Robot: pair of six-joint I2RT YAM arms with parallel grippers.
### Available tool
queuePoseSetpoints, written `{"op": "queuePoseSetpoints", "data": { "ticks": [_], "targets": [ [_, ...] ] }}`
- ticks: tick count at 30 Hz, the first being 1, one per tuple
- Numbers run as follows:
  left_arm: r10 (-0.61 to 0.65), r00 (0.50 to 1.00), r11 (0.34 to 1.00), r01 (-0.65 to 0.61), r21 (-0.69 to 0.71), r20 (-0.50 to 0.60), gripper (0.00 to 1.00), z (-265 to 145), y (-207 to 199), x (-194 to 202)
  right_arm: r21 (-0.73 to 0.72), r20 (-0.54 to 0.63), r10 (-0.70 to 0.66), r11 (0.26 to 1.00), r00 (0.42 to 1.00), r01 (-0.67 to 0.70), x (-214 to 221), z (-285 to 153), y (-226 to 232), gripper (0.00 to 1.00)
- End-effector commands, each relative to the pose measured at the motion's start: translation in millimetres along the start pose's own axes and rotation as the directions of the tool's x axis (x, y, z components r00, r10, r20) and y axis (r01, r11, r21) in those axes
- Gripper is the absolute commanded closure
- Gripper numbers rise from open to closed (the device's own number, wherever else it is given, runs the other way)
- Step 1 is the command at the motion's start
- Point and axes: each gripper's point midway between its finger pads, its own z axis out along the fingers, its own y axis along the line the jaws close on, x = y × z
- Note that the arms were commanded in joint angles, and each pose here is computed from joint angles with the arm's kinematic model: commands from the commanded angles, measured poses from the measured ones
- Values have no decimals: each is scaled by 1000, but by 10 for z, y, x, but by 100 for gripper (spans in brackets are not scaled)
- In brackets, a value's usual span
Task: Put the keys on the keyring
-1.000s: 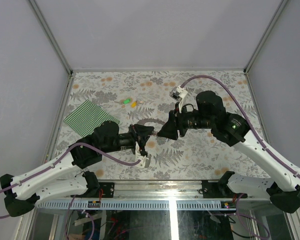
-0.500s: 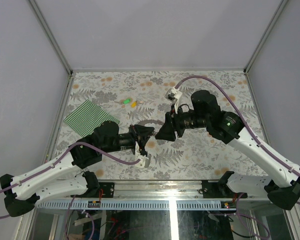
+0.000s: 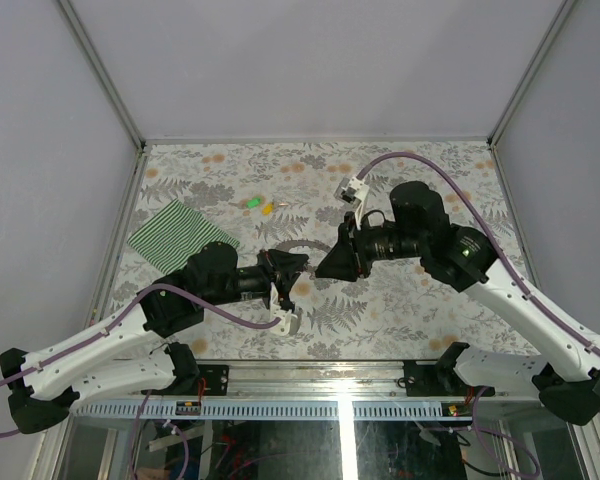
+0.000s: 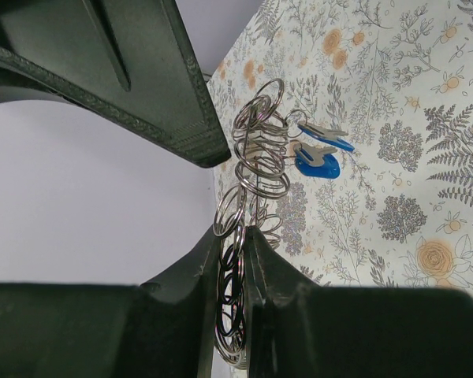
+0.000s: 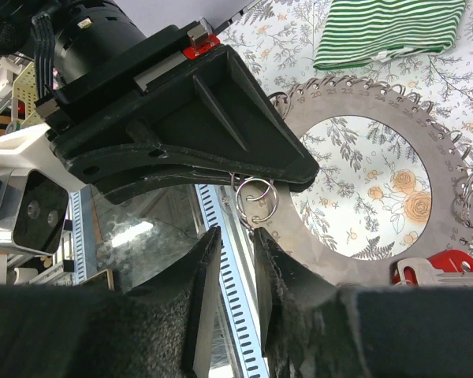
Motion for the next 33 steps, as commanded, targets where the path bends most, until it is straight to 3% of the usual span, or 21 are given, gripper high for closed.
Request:
{"op": "queuePoseSetpoints", "data": {
  "ticks": [1, 6, 11, 14, 17, 22, 26, 28, 33],
  "targets": [
    [31, 999, 993, -27, -111, 30, 100, -67, 348, -138, -31, 29, -47, 998, 999, 47, -75, -125, 158, 71],
    [-4, 1000, 993, 6, -121, 17, 100, -71, 367, -112, 39, 39, -70, 997, 997, 69, -94, -214, 93, 73],
    [-171, 984, 965, 176, -194, 41, 100, -61, 487, -117, 243, 191, -160, 964, 969, 111, -354, -461, -109, 65],
    [-302, 950, 919, 312, -240, 78, 100, -39, 567, -129, 320, 299, -266, 933, 916, 167, -504, -617, -161, 56],
    [-438, 890, 842, 454, -290, 123, 100, -38, 668, -134, 386, 417, -417, 886, 807, 258, -648, -768, -163, 53],
    [-662, 722, 626, 679, -382, 198, 100, -70, 823, -53, 498, 474, -656, 750, 587, 436, -756, -919, -128, 53],
    [-809, 524, 344, 789, -509, 266, 100, -140, 984, 161, 571, 447, -800, 600, 400, 561, -737, -926, -106, 51],
    [-845, 449, 239, 803, -546, 290, 100, -168, 1030, 238, 600, 409, -853, 519, 323, 609, -719, -899, -117, 51],
    [-878, 332, 75, 806, -586, 344, 100, -187, 1100, 333, 631, 298, -939, 330, 174, 702, -708, -759, -182, 53]
  ]
}}
